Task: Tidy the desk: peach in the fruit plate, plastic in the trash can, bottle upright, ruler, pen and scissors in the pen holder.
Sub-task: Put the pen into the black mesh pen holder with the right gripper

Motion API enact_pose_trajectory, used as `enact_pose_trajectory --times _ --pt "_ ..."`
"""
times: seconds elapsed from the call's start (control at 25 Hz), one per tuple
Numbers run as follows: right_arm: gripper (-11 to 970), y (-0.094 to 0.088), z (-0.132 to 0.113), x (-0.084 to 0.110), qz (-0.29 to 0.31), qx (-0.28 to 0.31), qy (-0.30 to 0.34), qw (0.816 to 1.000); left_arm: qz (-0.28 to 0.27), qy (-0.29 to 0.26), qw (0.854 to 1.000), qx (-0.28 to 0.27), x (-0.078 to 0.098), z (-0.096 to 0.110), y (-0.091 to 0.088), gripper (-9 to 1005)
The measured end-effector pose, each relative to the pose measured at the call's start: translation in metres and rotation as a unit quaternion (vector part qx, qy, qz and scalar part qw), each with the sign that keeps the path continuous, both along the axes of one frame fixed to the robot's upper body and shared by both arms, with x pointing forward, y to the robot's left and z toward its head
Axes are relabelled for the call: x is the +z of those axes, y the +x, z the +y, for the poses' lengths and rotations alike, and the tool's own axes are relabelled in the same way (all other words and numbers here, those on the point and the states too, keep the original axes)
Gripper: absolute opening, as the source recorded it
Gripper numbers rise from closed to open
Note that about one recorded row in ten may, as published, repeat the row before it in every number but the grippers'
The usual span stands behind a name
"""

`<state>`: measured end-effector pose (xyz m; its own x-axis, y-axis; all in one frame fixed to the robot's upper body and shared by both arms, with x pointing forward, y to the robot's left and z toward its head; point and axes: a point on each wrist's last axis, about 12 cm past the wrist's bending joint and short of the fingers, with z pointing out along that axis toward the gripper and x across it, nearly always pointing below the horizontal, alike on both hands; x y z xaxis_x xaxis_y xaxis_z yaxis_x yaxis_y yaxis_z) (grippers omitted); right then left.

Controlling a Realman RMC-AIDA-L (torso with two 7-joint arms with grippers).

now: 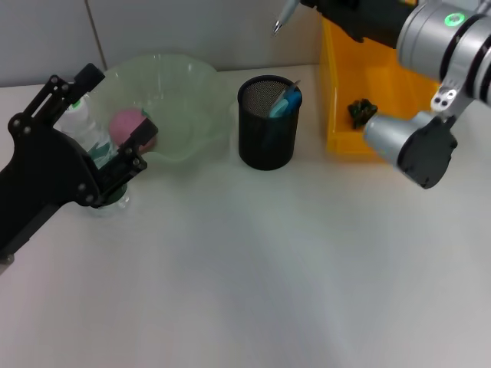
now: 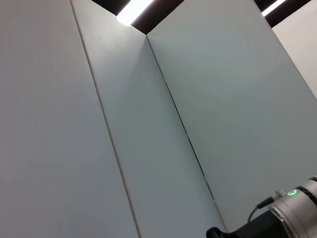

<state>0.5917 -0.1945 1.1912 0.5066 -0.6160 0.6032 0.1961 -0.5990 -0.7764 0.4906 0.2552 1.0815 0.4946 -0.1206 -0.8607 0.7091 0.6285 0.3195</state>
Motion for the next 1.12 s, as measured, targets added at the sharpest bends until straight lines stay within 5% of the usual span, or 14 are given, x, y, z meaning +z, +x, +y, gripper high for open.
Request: enact_pose_trajectory --times 0.44,1.12 --pt "109 -0.009 0.017 -0.017 -0.115 0.016 -0.176 0.978 -0.008 0.017 1.0 0.024 -0.012 -0.002 -0.01 753" --pt "113 0.007 0.018 -0.044 -0.135 0.041 -0.298 0.944 -0.008 0.032 0.999 0.03 -0.023 -0.008 -0.021 753"
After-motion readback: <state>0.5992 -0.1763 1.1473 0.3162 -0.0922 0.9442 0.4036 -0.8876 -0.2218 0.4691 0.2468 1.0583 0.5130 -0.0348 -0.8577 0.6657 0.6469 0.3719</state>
